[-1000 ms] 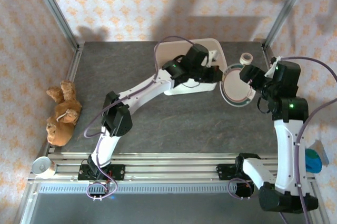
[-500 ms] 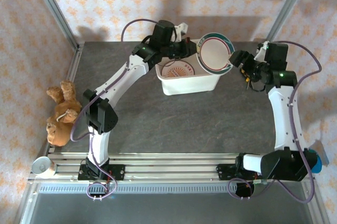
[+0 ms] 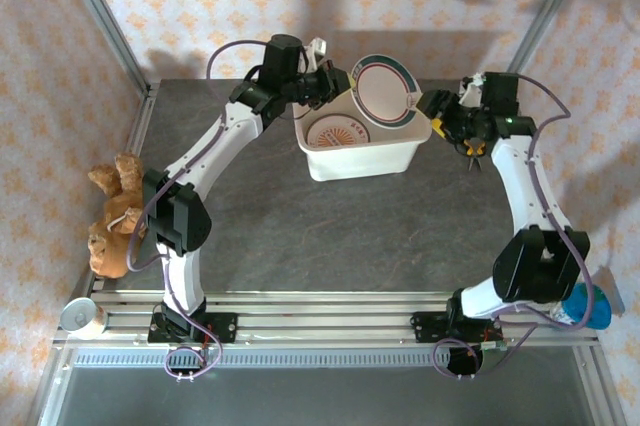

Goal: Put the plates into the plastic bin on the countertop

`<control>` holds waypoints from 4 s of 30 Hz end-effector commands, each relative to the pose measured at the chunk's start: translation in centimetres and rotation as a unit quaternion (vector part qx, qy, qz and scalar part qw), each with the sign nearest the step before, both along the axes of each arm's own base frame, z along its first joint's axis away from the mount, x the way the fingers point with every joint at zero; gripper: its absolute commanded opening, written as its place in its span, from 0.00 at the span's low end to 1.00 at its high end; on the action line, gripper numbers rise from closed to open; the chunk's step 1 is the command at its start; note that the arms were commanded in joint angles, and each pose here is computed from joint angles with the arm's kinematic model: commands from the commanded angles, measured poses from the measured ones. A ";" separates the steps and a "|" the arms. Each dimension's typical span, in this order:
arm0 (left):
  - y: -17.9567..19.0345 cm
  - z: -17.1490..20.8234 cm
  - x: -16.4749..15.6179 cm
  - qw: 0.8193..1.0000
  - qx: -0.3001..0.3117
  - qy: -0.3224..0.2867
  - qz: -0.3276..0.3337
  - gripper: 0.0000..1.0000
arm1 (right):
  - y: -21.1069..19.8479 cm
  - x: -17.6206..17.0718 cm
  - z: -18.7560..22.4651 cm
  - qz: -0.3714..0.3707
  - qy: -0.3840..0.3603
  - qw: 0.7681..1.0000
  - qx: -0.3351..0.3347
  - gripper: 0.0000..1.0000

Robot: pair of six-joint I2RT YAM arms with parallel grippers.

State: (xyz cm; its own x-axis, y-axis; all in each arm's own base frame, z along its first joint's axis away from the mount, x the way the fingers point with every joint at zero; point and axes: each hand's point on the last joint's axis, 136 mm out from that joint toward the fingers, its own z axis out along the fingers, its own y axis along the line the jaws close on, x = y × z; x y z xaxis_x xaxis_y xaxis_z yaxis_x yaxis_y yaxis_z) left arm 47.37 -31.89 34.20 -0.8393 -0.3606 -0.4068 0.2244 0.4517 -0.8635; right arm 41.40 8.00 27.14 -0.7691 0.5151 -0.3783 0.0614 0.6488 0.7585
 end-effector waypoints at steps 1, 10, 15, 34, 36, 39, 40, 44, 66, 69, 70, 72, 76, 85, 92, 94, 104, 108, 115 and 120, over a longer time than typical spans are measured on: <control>0.2 5.3 -1.1 0.997 -0.053 -0.056 -0.014 0.00 | 1.4 1.2 1.5 0.019 -0.028 0.999 0.017 0.71; 0.2 5.3 -1.1 0.996 -0.067 -0.049 -0.013 0.00 | 1.5 2.9 1.8 -0.009 -0.062 0.997 0.045 0.64; 0.2 5.3 -1.1 0.996 -0.073 -0.047 -0.012 0.00 | 1.7 3.1 1.6 -0.009 -0.060 0.997 0.053 0.56; 1.6 1.7 -0.9 0.999 -0.037 -0.019 0.003 0.00 | 2.1 3.4 2.6 -0.004 -0.084 0.994 0.067 0.10; 1.9 1.0 -0.9 1.000 -0.023 -0.016 0.006 0.00 | 2.4 3.6 2.6 0.004 -0.087 0.994 0.070 0.05; 2.5 -0.1 -0.9 1.000 0.009 -0.014 0.010 0.00 | 2.8 4.0 3.1 0.012 -0.098 0.993 0.071 0.03; 2.8 -0.8 -0.8 0.999 0.027 -0.011 0.015 0.01 | 3.0 4.1 3.4 0.013 -0.104 0.992 0.073 0.02; 3.8 -2.2 -0.7 0.997 0.075 -0.009 0.027 0.08 | 3.1 5.1 3.7 0.011 -0.114 0.990 0.081 0.00; 13.9 -2.3 2.9 0.962 0.230 -0.054 0.138 0.48 | 8.0 7.9 -3.2 0.121 -0.009 0.993 -0.010 0.00; 15.6 -2.3 3.4 0.958 0.238 -0.052 0.153 0.48 | 8.5 8.1 -4.6 0.134 0.009 0.990 -0.034 0.00; 16.3 -2.4 3.6 0.956 0.242 -0.051 0.159 0.49 | 8.5 8.3 -5.0 0.134 0.012 0.990 -0.036 0.00; 17.2 -2.7 3.8 0.953 0.249 -0.047 0.165 0.49 | 8.4 8.6 -5.9 0.132 0.023 0.990 -0.045 0.00; 18.8 -3.3 4.5 0.949 0.259 -0.039 0.176 0.49 | 8.7 9.1 -7.8 0.151 0.044 0.985 -0.069 0.00; 19.3 -5.2 5.9 0.946 0.278 -0.018 0.168 0.49 | 9.9 10.0 -11.3 0.176 0.081 0.978 -0.080 0.00; 19.3 -6.0 6.6 0.945 0.283 -0.007 0.165 0.49 | 9.8 9.7 -13.6 0.178 0.109 0.974 -0.091 0.00; 19.2 -6.3 6.7 0.946 0.280 -0.003 0.163 0.49 | 9.7 9.7 -14.1 0.177 0.114 0.973 -0.093 0.00; 19.0 -7.5 6.6 0.947 0.280 0.012 0.156 0.49 | 9.3 9.9 -15.5 0.170 0.128 0.971 -0.110 0.16; 18.7 -7.5 6.6 0.950 0.270 0.013 0.154 0.49 | 8.9 10.0 -15.3 0.161 0.126 0.971 -0.122 0.29; 18.6 -7.2 6.1 0.954 0.257 0.011 0.157 0.49 | 7.9 10.0 -13.6 0.143 0.107 0.973 -0.149 0.48; 18.6 -7.5 5.3 0.953 0.257 0.009 0.158 0.49 | 7.2 10.2 -10.8 0.122 0.074 0.975 -0.170 0.59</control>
State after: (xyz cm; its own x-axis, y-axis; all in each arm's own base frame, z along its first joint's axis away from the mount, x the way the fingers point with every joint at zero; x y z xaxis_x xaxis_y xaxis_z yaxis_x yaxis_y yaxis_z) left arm 53.26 -13.29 23.85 -0.7698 -0.3341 -0.5439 -0.0348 0.8728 -0.4869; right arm 51.51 15.88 11.48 -0.9520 0.1663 -0.2570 0.0066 0.8505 0.5260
